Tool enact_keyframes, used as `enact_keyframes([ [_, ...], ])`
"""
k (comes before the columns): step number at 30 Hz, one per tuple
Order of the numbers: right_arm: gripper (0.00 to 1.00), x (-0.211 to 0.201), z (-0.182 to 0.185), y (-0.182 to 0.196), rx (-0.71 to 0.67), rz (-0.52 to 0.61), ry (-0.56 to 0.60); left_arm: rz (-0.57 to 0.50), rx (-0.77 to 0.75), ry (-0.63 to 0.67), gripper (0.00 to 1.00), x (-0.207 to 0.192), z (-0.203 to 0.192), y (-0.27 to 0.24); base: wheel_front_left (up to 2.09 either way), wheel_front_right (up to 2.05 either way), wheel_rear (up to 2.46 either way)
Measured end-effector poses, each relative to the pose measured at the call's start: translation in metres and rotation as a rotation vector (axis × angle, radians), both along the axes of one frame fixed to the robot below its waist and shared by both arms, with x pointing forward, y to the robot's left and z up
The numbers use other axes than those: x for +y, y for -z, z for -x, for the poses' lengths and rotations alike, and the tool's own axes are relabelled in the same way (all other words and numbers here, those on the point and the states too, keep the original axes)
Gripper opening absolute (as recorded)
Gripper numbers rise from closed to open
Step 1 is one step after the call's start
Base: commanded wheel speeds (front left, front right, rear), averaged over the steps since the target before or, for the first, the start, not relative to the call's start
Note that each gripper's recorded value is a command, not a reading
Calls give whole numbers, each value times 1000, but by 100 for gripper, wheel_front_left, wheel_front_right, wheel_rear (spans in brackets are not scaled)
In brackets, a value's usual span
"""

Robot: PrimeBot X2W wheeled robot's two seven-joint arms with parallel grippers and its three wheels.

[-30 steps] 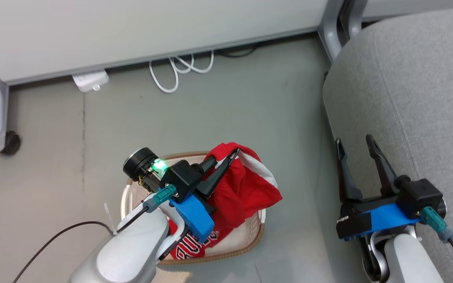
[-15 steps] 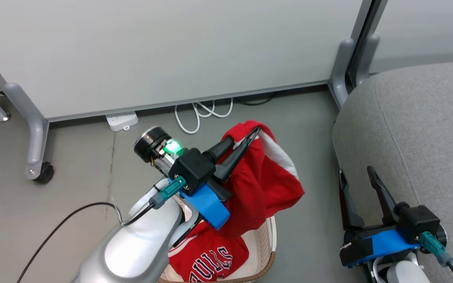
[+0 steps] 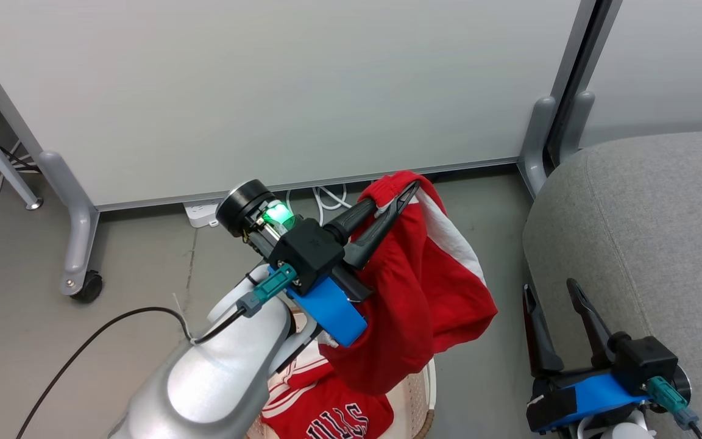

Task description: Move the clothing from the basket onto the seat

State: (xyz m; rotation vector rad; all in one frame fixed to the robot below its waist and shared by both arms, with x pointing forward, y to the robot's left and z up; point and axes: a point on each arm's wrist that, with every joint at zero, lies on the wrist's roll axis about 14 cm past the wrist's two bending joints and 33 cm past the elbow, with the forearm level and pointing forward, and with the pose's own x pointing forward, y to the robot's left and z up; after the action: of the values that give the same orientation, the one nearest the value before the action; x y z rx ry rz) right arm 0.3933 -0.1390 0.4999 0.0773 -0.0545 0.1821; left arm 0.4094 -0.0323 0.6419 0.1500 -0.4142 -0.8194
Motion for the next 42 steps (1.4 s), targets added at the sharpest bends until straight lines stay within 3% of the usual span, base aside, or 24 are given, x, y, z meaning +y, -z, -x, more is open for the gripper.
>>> enact_keyframes([
  [9,100,18,-1,-9,-32,31,-57,3,3,-8,0,2,0,0,0,0,0],
  [27,100,111,-33,-49,-188,228,-408,11,17,10,0,-4,0,5,0,0,0],
  [37,100,138,-40,-31,-147,291,-519,6,25,38,0,-11,4,10,0,0,0],
  [38,39,139,-40,-28,-138,291,-526,6,27,38,0,-11,3,11,0,0,0],
  [39,0,141,-39,-26,-131,290,-533,6,29,38,0,-11,3,12,0,0,0],
  [42,0,142,-39,-22,-115,284,-541,7,33,40,0,-11,2,13,0,0,0],
])
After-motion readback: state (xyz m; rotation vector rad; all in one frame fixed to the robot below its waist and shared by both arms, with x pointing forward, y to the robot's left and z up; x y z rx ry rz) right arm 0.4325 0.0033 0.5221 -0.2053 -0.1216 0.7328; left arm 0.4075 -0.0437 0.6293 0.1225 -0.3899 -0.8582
